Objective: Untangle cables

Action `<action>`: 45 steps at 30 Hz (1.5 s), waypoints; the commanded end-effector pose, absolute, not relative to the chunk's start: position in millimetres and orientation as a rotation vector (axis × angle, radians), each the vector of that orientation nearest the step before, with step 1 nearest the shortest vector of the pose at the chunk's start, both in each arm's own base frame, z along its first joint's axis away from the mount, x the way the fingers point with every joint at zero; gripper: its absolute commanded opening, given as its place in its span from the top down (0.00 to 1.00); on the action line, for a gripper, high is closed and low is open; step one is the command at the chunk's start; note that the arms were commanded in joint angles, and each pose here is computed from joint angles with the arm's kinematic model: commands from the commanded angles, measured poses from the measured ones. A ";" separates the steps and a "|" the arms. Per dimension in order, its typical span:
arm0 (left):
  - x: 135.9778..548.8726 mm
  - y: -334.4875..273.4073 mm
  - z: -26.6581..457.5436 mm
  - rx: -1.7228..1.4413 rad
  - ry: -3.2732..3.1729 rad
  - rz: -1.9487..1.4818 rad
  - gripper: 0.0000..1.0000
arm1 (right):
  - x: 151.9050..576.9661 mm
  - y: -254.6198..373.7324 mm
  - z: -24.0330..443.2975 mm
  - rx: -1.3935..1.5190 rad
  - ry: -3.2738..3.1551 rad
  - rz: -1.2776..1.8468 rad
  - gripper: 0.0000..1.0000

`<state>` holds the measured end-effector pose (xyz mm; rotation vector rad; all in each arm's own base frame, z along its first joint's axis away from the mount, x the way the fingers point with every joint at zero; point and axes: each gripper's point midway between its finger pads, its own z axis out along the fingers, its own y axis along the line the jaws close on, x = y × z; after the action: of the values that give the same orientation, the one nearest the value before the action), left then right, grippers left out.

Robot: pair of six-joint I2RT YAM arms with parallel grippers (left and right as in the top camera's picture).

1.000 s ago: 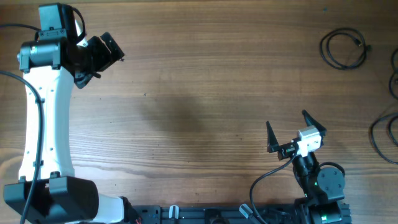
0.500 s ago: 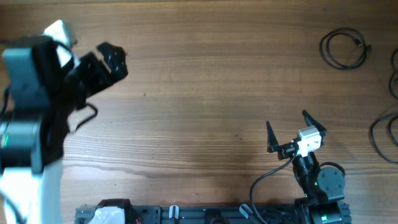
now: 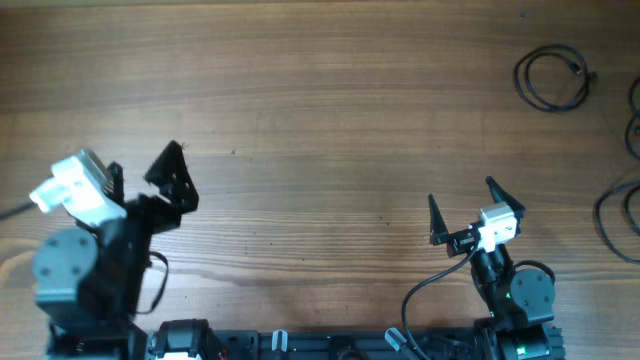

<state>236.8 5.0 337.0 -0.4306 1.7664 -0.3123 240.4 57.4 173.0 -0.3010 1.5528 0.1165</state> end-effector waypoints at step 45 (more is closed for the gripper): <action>246.1 5.3 156.9 -0.222 1.633 -0.178 0.00 | 240.3 55.5 175.8 -0.298 1.539 0.097 0.00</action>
<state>246.1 7.0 158.5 -0.2459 1.6313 -0.1840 240.4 57.4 173.0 -0.3010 1.5527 0.1159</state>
